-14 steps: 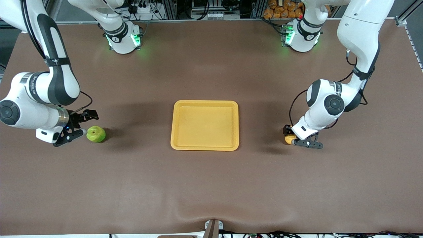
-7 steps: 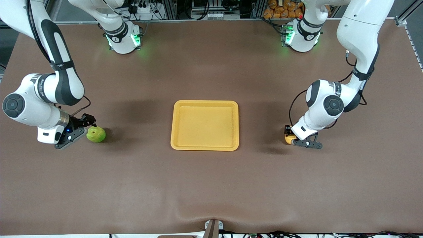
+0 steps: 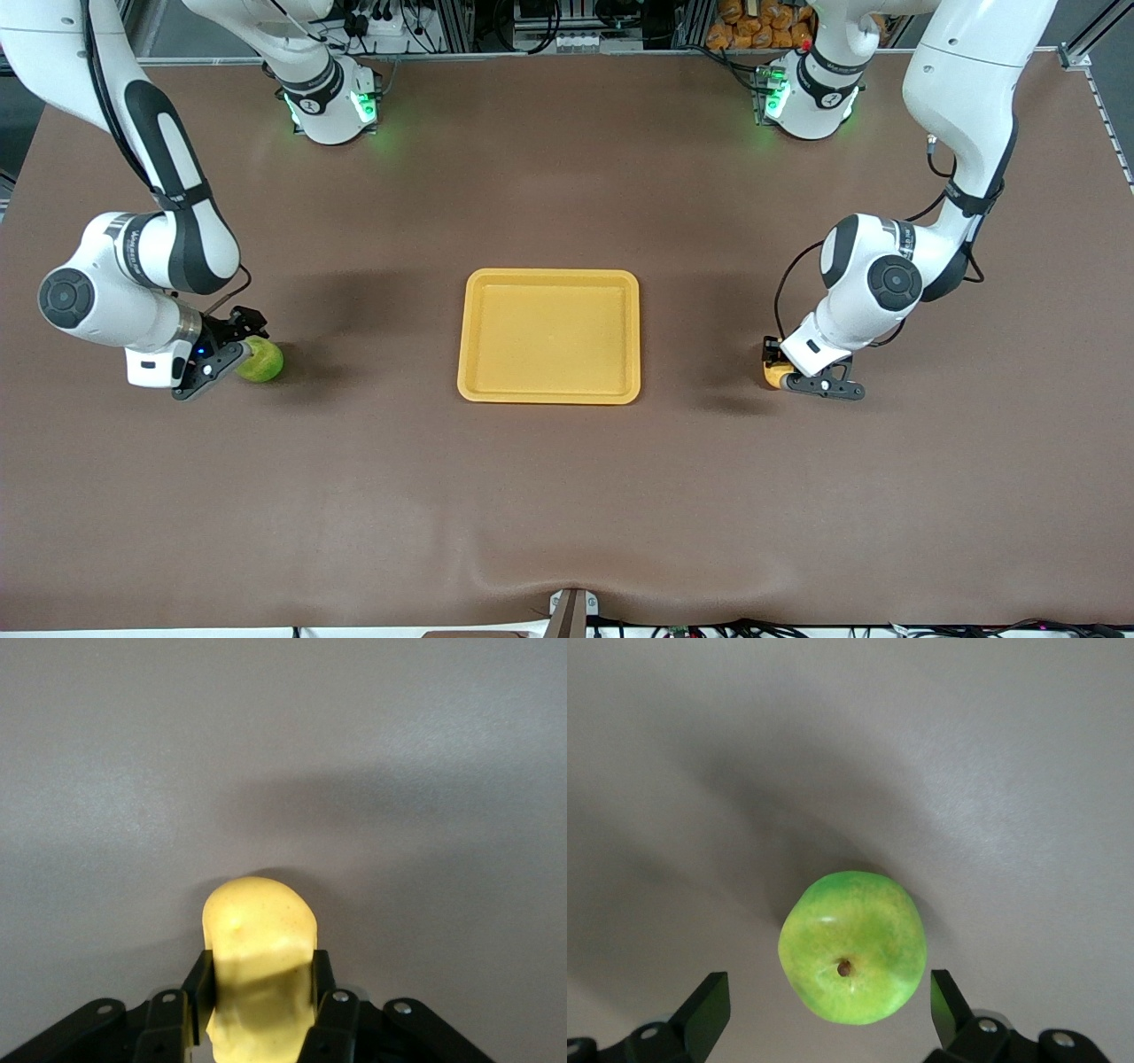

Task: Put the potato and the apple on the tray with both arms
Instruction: 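Close the right gripper on the green apple and lift it, then carry the potato and apple toward the yellow tray with both grippers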

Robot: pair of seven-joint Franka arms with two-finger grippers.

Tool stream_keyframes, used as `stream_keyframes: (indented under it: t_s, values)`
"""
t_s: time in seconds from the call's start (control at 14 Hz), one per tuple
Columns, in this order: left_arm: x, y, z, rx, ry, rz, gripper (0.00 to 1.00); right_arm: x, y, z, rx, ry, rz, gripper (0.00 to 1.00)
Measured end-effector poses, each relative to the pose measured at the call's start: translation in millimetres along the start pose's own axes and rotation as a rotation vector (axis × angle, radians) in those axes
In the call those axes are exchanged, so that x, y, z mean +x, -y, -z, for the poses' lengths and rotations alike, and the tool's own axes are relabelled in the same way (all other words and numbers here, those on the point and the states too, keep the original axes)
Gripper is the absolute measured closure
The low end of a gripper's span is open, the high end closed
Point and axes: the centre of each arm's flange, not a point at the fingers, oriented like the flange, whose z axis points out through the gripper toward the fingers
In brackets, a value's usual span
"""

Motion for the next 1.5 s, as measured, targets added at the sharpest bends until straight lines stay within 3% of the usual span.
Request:
stream_keyframes:
  t_s: [1.0,1.14,1.5]
  values:
    - [32.3,-35.7,51.7,0.003,-0.004,-0.052,0.53,-0.6,-2.8,-38.5,0.024,0.022,0.039,0.0]
    - [34.4,-48.4,56.0,-0.003,-0.014,-0.04,0.53,1.5,-2.5,-36.7,0.025,0.011,0.034,0.15]
    - [32.9,-108.5,65.9,-0.018,-0.024,-0.006,0.53,5.4,-0.6,-35.8,0.065,-0.042,-0.023,0.15]
